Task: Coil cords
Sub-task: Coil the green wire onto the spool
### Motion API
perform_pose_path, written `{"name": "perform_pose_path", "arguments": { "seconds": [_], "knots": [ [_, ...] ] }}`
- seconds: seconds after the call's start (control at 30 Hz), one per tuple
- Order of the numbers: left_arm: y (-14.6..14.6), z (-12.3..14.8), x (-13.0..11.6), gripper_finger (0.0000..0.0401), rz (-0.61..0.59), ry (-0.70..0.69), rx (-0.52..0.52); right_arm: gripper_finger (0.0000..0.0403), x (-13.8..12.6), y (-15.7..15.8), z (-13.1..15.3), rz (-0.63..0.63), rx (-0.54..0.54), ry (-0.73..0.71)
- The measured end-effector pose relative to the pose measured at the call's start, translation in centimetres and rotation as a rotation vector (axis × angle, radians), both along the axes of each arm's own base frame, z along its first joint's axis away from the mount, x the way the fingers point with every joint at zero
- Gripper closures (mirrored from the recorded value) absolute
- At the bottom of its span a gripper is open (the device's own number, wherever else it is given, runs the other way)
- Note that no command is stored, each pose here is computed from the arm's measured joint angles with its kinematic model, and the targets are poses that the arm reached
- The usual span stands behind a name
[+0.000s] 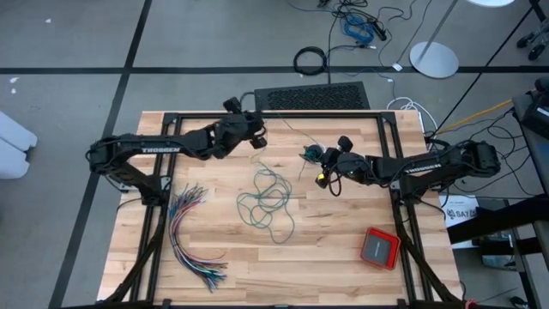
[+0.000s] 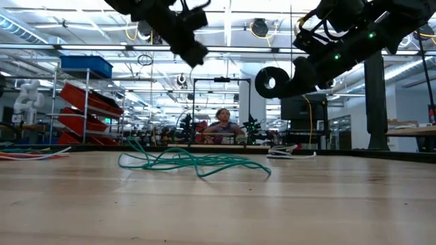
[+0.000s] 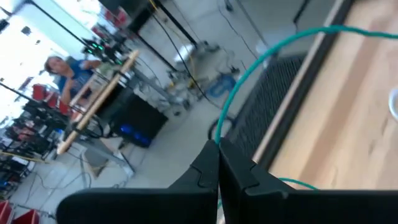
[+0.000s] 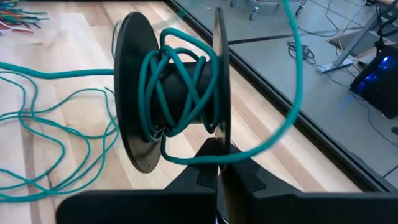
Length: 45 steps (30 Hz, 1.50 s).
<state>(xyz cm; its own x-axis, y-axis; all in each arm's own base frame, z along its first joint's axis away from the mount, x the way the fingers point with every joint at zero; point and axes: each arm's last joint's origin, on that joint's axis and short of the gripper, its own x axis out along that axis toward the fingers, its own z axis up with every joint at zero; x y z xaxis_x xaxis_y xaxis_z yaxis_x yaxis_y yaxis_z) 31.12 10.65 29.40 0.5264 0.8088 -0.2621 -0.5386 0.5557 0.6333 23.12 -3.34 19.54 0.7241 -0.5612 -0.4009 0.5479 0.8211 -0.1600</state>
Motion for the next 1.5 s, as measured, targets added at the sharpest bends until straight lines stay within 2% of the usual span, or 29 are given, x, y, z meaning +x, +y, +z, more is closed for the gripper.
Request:
{"name": "perform_pose_path", "arguments": {
  "seconds": [0.2, 0.4, 0.57, 1.0, 1.5],
  "knots": [
    [-0.5, 3.6, -1.8, 0.0401, -0.012, -0.125, 0.072, 0.0403, -0.1, -0.1, -0.1, -0.005, 0.006, 0.008],
    [-1.0, 5.3, -3.2, 0.0401, -0.044, -0.175, 0.08, 0.0403, -0.1, -0.1, -0.1, -0.006, 0.006, 0.006],
    [-1.0, 4.5, -3.5, 0.0401, -0.026, -0.092, 0.049, 0.0403, 0.0, -0.1, 0.1, -0.008, 0.008, -0.023],
    [0.7, 1.0, -4.5, 0.0401, 0.109, 0.093, -0.139, 0.0403, 0.6, 0.1, 1.6, 0.015, -0.055, -0.156],
    [0.4, 0.3, -4.6, 0.0401, 0.072, 0.08, -0.251, 0.0403, 0.9, -0.5, 4.0, -0.029, -0.201, -0.333]
  ]
}}
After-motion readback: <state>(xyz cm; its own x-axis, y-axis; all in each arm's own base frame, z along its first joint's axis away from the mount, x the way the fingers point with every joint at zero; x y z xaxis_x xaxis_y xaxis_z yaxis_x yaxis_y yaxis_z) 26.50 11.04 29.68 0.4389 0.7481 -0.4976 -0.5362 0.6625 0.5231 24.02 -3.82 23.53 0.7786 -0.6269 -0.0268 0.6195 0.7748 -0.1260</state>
